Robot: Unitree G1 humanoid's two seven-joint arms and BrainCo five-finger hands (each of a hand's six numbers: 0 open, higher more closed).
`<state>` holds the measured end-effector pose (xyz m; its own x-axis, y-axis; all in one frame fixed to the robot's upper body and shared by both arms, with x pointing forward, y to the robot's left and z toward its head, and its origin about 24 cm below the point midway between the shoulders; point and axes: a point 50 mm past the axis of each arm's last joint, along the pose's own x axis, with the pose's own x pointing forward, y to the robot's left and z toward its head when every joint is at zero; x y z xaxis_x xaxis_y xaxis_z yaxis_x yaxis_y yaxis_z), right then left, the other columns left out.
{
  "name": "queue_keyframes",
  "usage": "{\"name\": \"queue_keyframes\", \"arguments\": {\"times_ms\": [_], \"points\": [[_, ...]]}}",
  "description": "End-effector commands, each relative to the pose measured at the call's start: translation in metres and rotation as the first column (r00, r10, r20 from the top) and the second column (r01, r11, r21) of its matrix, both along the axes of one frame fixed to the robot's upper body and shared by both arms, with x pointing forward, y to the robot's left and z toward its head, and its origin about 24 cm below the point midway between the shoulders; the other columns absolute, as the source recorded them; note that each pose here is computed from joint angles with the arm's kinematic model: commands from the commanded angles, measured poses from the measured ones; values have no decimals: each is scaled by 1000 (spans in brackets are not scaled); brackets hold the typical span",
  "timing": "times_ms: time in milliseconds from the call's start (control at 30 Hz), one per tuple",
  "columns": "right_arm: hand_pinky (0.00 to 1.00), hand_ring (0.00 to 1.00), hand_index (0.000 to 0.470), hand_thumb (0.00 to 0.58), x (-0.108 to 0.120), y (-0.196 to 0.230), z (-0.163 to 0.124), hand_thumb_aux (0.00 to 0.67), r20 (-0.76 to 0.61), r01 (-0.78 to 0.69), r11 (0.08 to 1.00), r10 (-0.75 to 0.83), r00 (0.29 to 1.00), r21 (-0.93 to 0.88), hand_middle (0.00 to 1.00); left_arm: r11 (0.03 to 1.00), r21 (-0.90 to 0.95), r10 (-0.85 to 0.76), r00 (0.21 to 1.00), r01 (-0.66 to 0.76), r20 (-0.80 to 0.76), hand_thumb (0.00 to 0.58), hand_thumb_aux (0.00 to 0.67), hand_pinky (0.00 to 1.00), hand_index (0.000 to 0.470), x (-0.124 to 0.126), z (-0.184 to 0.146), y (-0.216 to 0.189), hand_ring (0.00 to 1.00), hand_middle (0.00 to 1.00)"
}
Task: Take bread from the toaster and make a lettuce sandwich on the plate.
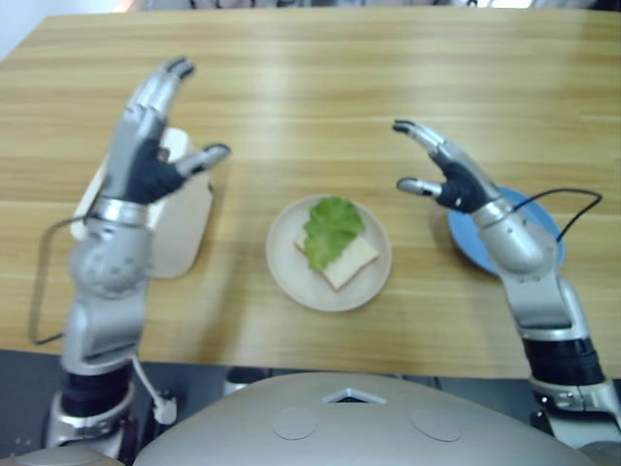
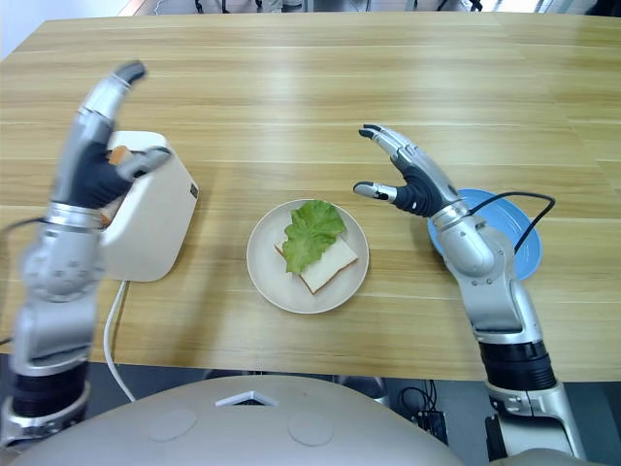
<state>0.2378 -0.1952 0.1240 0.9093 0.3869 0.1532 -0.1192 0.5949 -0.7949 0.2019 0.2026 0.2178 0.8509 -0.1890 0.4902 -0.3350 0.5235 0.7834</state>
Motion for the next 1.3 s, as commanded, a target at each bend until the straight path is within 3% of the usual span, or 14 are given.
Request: {"name": "queue_keyframes", "arguments": {"times_ms": [33,167,333,567,867,900,933,967,1067,1100,1233,1300], "points": [[0,0,0,0,-2,0,-18,0,-44,31,1000,-30,999,5,0,987,131,92,996,-92,4,0,0,0,0,-9,19,21,0,0],[0,0,0,0,-6,0,-27,0,-65,43,999,-42,997,17,0,891,370,271,962,-262,28,0,0,0,0,-13,17,43,0,0],[0,0,0,0,-9,-3,-29,0,-70,59,998,-57,996,20,0,749,580,462,880,-321,-109,0,0,0,0,-11,-30,74,0,0],[0,0,0,0,-11,-9,-26,0,-58,80,997,-79,995,18,0,762,605,504,798,-231,-330,0,0,0,0,-8,-87,82,0,0],[0,0,0,0,-14,-12,-25,0,-55,92,996,-90,994,17,0,755,593,566,736,-280,-372,0,0,0,0,-6,-98,100,0,0],[0,0,0,0,-14,-12,-25,0,-56,93,996,-92,994,17,0,757,588,568,732,-285,-376,66,39,0,27,-6,-98,102,0,0],[0,0,0,0,-14,-12,-25,0,-56,95,995,-94,994,17,0,759,582,569,731,-292,-376,66,39,0,27,-6,-98,103,0,0],[0,0,0,0,-15,-13,-25,0,-57,96,995,-95,994,17,0,762,575,570,732,-298,-375,466,373,0,256,-7,-97,103,0,0],[0,0,0,0,-16,-14,-26,0,-60,102,995,-101,993,17,0,770,552,569,736,-320,-367,560,547,0,375,-7,-92,105,0,0],[0,0,0,0,-16,-15,-26,0,-61,104,994,-103,993,17,0,775,541,566,739,-326,-365,580,670,0,460,-7,-91,105,0,0],[0,0,0,0,-17,-15,-28,0,-66,109,994,-107,992,16,0,797,499,546,760,-341,-353,580,670,0,460,-6,-84,102,0,0],[0,0,0,0,-17,-16,-28,0,-67,110,994,-109,992,15,0,807,480,535,769,-344,-349,580,670,118,460,-6,-82,101,118,118]]}}
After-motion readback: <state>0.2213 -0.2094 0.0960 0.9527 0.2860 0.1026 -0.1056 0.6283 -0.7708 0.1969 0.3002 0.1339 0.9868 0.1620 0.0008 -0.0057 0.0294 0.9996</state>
